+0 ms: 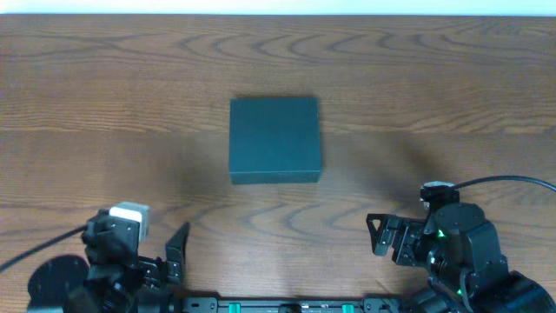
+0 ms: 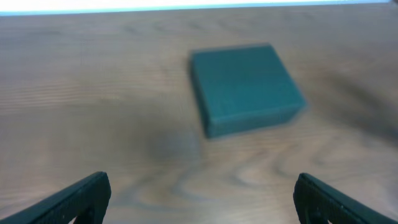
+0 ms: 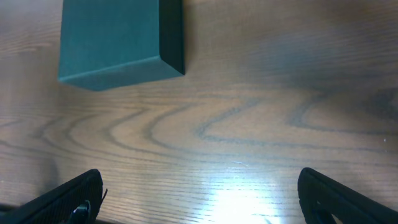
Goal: Pack container
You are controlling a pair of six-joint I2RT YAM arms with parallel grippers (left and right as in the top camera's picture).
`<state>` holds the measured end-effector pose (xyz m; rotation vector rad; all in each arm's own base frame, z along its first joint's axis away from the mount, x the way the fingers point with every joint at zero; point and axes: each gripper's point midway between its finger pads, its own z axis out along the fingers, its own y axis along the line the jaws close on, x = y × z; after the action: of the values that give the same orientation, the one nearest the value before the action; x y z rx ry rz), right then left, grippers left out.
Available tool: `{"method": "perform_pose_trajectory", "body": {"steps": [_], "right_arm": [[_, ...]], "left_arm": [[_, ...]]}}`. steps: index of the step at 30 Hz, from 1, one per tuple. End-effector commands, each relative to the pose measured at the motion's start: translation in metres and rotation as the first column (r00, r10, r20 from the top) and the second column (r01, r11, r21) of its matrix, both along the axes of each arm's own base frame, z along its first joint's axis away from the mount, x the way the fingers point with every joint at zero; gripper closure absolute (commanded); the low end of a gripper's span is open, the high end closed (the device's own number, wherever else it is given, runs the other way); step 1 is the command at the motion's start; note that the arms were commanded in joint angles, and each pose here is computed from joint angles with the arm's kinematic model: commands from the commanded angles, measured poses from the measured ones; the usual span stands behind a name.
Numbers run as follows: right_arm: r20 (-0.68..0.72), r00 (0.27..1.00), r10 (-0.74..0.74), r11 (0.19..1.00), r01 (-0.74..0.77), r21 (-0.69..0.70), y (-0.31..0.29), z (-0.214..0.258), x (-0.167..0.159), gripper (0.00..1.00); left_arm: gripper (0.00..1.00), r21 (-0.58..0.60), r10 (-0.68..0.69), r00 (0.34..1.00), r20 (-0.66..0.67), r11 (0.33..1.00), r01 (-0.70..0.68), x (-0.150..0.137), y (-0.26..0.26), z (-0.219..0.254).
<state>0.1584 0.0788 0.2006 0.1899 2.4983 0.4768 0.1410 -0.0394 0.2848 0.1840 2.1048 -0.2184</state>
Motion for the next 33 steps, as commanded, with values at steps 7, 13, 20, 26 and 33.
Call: {"method": "perform_pose_trajectory", "body": {"steps": [7, 13, 20, 26, 33], "right_arm": [[-0.005, 1.000, -0.005, 1.000, 0.005, 0.000, 0.000, -0.002, -0.001, 0.01], [-0.005, 1.000, -0.005, 1.000, 0.005, 0.000, 0.000, -0.002, -0.001, 0.01], [-0.005, 1.000, -0.005, 1.000, 0.005, 0.000, 0.000, -0.002, -0.001, 0.01], [-0.005, 1.000, -0.005, 1.000, 0.005, 0.000, 0.000, -0.002, -0.001, 0.01], [-0.005, 1.000, -0.005, 1.000, 0.005, 0.000, 0.000, -0.002, -0.001, 0.01]], "left_arm": [[0.05, 0.102, 0.284, 0.956, 0.070, 0.952, -0.290, 0.025, 0.055, -0.071], [0.05, 0.044, 0.358, 0.930, 0.087, 0.931, -0.363, 0.048, 0.066, -0.114], [0.05, -0.017, 0.402, 0.902, 0.158, 0.914, -0.405, 0.072, 0.073, -0.147], [0.05, -0.063, 0.423, 0.889, 0.174, 0.906, -0.419, 0.080, 0.075, -0.168], [0.05, -0.060, 0.433, 0.883, 0.182, 0.901, -0.429, 0.081, 0.077, -0.167]]}}
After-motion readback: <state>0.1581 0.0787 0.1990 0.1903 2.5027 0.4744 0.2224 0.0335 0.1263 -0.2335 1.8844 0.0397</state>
